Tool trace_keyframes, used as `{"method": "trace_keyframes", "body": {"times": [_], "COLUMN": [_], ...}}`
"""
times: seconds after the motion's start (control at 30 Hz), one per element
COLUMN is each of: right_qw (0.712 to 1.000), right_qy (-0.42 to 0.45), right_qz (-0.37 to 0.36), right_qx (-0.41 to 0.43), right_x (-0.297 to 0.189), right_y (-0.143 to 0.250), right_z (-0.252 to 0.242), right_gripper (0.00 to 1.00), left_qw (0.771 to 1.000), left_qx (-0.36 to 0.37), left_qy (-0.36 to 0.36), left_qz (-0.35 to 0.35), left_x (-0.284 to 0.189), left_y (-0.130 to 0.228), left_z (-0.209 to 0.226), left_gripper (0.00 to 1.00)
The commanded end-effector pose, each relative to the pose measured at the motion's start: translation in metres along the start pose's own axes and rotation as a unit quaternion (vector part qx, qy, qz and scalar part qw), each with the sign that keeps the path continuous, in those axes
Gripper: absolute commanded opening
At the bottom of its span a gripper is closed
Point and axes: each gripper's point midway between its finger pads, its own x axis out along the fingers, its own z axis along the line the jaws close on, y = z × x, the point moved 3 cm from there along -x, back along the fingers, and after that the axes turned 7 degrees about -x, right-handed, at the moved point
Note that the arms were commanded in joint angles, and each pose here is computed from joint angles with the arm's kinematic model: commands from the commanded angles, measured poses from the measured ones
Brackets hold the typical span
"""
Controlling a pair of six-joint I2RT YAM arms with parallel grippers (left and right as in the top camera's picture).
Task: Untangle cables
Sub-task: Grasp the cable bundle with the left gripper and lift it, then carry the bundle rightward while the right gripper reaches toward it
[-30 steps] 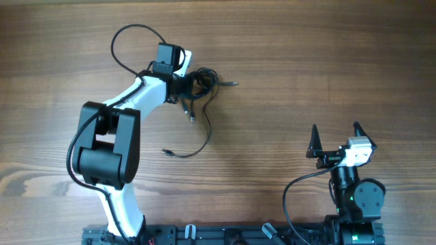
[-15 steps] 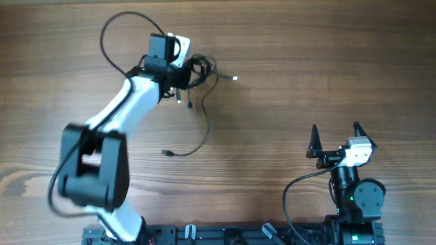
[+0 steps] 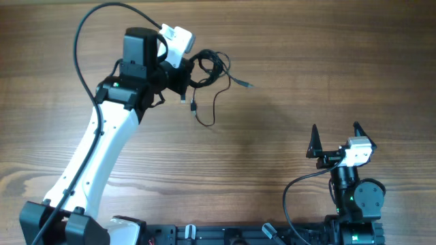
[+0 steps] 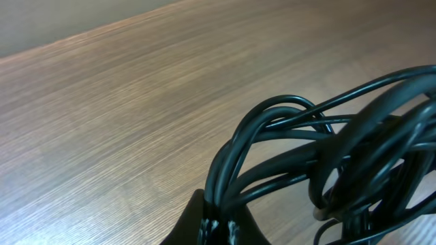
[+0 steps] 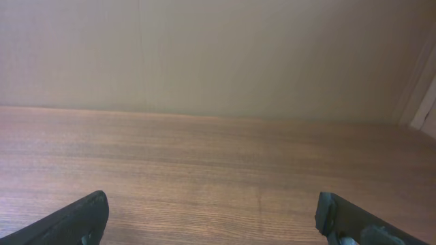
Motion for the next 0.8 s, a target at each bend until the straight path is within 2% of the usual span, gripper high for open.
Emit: {"method": "trace_keyframes", "body": {"times": [0.0,0.13,0.2,0.23,0.3,0.37,0.47,0.6,0.77], "right_qw": [1.0,1.0,1.0,1.0,0.991,0.98,0.972,0.969,0.967], "right_qy": [-0.001,-0.003,-0.003,-0.005,-0.016,-0.075,-0.149,-0.195,-0.218], "right_qz": [-0.003,-0.003,-0.002,-0.001,0.0,-0.004,0.003,0.011,0.032], "right_qx": [0.007,0.008,0.008,0.026,0.133,0.182,0.18,0.149,0.129], "right_x": [0.0,0.0,0.0,0.0,0.0,-0.001,-0.01,-0.026,-0.035], "right_y": [-0.001,-0.001,-0.001,0.0,-0.001,-0.006,-0.02,-0.052,-0.088], "right_z": [0.001,0.001,0.001,0.002,0.005,0.021,0.04,0.047,0.048], "right_gripper": [1.0,1.0,1.0,1.0,1.0,1.0,1.0,1.0,1.0], "left_qw": [0.998,0.989,0.987,0.986,0.984,0.983,0.981,0.964,0.94], "left_qx": [0.044,0.127,0.144,0.148,0.161,0.163,0.17,0.219,0.295], "left_qy": [0.036,0.071,0.075,0.079,0.079,0.079,0.086,0.141,0.161], "left_qz": [-0.016,-0.001,-0.003,-0.004,-0.008,-0.011,-0.02,-0.052,-0.064], "left_x": [-0.009,-0.004,-0.003,-0.003,-0.003,-0.003,-0.003,-0.004,-0.005], "left_y": [-0.009,0.0,0.0,0.0,-0.001,-0.002,-0.006,-0.012,-0.008], "left_z": [-0.031,-0.067,-0.075,-0.078,-0.08,-0.08,-0.085,-0.123,-0.147], "left_gripper": [0.04,0.04,0.04,0.04,0.04,0.04,0.04,0.04,0.04]}}
